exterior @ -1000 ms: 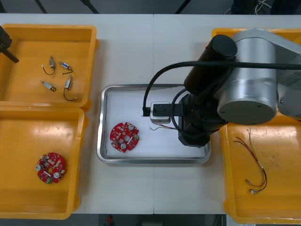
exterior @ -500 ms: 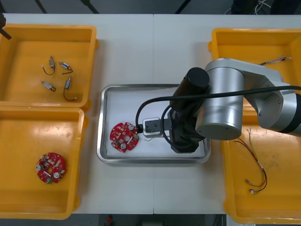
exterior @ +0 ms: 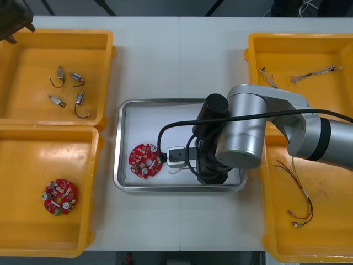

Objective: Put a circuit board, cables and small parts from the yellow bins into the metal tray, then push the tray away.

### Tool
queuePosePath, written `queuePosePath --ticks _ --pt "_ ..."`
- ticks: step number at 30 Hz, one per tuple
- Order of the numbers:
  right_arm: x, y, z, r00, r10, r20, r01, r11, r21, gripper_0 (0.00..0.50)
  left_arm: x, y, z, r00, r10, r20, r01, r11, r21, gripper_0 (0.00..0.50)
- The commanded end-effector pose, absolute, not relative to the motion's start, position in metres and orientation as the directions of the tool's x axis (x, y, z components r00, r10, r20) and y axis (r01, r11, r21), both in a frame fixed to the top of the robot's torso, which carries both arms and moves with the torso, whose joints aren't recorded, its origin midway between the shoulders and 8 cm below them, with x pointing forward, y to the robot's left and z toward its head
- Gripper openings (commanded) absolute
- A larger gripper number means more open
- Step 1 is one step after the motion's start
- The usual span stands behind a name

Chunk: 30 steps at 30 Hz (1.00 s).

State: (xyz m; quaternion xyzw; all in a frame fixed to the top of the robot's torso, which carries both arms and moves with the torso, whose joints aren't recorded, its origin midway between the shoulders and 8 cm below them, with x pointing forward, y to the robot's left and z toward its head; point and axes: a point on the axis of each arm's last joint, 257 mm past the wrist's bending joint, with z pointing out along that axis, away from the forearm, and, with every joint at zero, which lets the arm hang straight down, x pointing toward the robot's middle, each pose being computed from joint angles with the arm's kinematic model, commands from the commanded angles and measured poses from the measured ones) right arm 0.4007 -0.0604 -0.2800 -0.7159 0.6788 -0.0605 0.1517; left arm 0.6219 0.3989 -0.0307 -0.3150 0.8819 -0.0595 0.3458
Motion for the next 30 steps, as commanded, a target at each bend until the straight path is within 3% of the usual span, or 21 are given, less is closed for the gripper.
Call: queuePosePath --ticks 1,3,4,7,10,12,21,30 --pt "0.404 -0.046 -0.273 0.109 -0.986 -0.122 -0.947 -0.066 -0.315 0.000 0.641 0.390 -0.013 -0.595 -0.455 -0.662 -0.411 0.880 -0.236 0.500" --pt "0.404 -0.046 -0.274 0.108 -0.987 -0.122 -0.947 -0.065 -0.314 0.021 0.646 0.390 -0.018 -0.603 -0.429 -0.672 -0.387 0.895 -0.223 0.500" --pt "0.404 -0.047 -0.273 0.105 -0.987 -0.122 -0.947 -0.062 -0.314 0.150 0.650 0.391 -0.022 -0.607 -0.415 -0.677 -0.375 0.901 -0.217 0.500" --pt "0.407 -0.048 -0.273 0.104 -0.988 -0.118 -0.944 -0.060 -0.325 0.348 0.658 0.393 -0.031 -0.613 -0.384 -0.691 -0.348 0.916 -0.201 0.500" --pt "0.409 -0.049 -0.271 0.102 -0.988 -0.114 -0.941 -0.059 -0.332 0.460 0.666 0.392 -0.037 -0.614 -0.347 -0.709 -0.314 0.931 -0.183 0.500" --pt "0.411 -0.049 -0.269 0.096 -0.988 -0.119 -0.942 -0.051 -0.333 0.496 0.671 0.393 -0.044 -0.615 -0.330 -0.716 -0.301 0.938 -0.173 0.500" --pt "0.408 -0.060 -0.219 0.021 -0.983 -0.181 -0.959 0.031 -0.280 0.500 0.686 0.380 -0.076 -0.640 -0.238 -0.731 -0.223 0.967 -0.120 0.500" --pt "0.412 -0.091 -0.162 -0.085 -0.967 -0.240 -0.963 0.142 -0.230 0.500 0.681 0.368 -0.117 -0.697 -0.165 -0.698 -0.195 0.980 -0.037 0.500"
